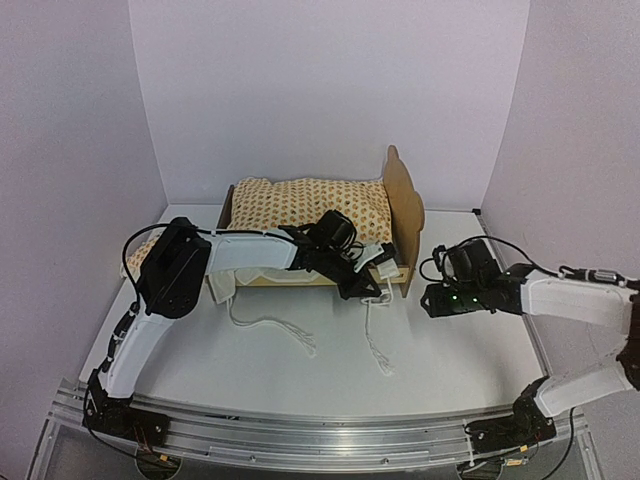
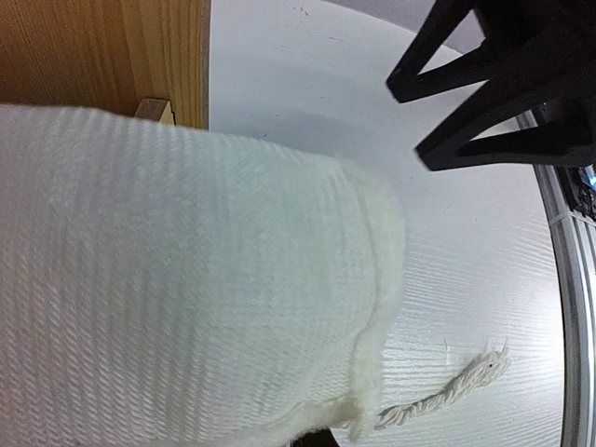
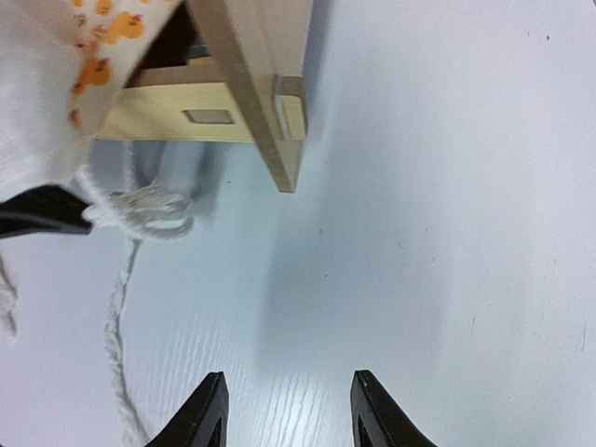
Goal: Set up the pet bed
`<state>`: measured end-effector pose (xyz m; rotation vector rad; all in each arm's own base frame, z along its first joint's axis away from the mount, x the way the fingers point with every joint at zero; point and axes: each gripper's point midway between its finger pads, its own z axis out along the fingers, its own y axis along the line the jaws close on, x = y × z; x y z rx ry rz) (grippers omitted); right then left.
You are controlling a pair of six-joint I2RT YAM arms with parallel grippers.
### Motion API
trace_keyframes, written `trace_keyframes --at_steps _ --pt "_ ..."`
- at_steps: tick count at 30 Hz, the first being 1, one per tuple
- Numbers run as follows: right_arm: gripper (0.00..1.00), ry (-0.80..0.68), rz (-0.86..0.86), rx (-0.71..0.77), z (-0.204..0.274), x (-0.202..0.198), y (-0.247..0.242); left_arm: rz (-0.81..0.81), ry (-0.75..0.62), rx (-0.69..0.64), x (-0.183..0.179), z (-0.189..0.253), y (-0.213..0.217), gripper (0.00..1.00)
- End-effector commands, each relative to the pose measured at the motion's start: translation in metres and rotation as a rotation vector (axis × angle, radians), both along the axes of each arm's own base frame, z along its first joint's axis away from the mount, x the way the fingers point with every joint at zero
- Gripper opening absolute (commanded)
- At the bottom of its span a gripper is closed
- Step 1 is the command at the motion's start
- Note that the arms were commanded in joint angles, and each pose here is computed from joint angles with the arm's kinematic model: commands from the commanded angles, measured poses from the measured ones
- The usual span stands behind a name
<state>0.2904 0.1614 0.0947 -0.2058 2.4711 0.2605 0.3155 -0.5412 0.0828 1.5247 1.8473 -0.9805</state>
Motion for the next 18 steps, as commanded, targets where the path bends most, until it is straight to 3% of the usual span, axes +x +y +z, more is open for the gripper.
trace_keyframes --at_steps 1,5,18 --pt "0.40 0.033 -0.105 -0.055 -0.016 0.028 0.001 0.039 -0.003 0.056 0.010 -0.029 0.009 0.00" --pt "0.35 0.051 -0.125 -0.007 -0.036 0.043 0.017 0.038 0.000 0.057 0.010 -0.030 0.010 0.00" --pt "0.38 -0.108 0.003 0.208 -0.027 0.076 0.073 0.043 -0.014 0.054 0.013 -0.028 0.008 0.00"
